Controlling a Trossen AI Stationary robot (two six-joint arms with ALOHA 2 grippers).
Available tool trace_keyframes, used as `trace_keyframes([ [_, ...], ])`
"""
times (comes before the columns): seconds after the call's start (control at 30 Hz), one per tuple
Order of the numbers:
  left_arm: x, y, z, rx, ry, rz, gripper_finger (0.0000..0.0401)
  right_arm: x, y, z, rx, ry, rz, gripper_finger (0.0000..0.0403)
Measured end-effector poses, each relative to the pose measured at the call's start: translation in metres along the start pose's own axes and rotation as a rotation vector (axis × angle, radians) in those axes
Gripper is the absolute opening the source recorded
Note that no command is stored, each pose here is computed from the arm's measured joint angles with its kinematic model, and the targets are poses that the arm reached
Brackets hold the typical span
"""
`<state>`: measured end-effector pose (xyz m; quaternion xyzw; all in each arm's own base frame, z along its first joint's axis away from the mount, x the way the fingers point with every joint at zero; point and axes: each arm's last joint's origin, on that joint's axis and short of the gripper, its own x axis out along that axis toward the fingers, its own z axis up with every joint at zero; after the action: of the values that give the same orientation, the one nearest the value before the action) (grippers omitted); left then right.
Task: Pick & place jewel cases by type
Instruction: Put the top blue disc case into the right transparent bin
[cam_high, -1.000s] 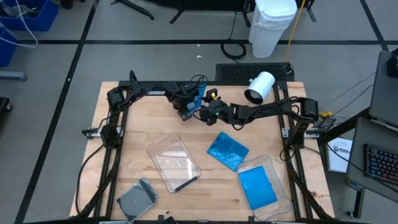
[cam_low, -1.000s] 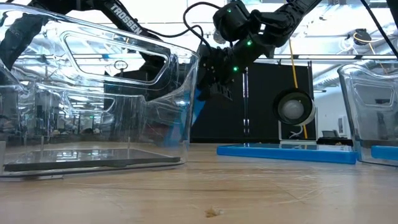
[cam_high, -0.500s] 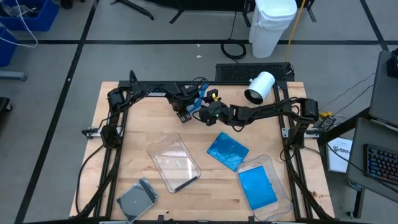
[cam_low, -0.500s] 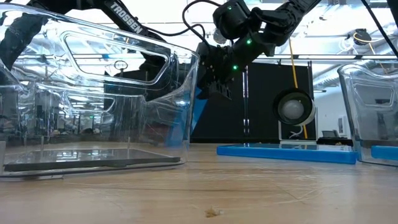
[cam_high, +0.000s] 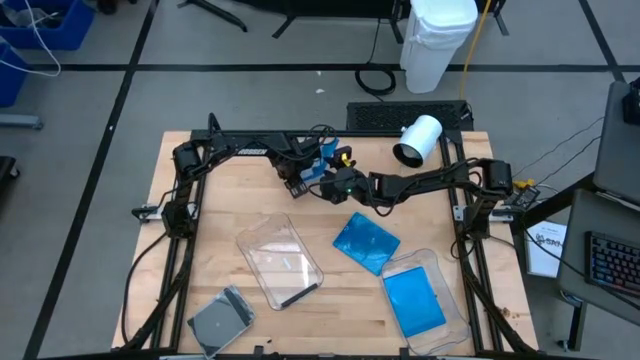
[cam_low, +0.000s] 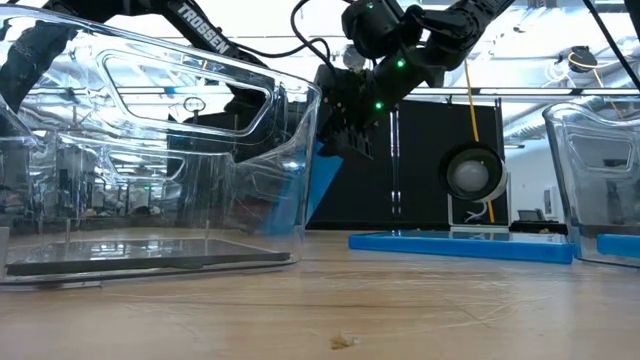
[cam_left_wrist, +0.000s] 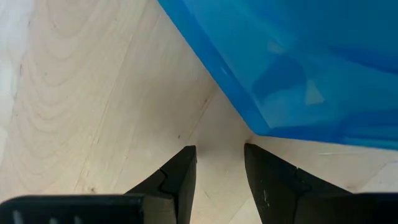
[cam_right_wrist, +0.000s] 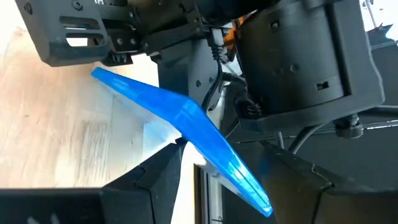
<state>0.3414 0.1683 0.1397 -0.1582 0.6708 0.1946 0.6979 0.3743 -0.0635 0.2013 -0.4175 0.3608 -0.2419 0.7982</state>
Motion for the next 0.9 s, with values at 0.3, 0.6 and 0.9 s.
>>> trace_keyframes([
  [0.3, 0.000, -0.005, 0.000, 0.012, -0.002, -0.001, 0.0145, 0.002, 0.008, -0.007, 0.085, -0.038, 0.194, 0.0194],
  [0.6, 0.000, -0.005, 0.000, 0.012, -0.002, -0.002, 0.0145, 0.013, -0.001, -0.020, 0.184, -0.026, 0.238, 0.0171],
  [0.9, 0.000, -0.005, 0.000, 0.015, -0.002, -0.028, 0.0145, 0.031, 0.003, -0.038, 0.234, 0.012, 0.317, 0.0128],
])
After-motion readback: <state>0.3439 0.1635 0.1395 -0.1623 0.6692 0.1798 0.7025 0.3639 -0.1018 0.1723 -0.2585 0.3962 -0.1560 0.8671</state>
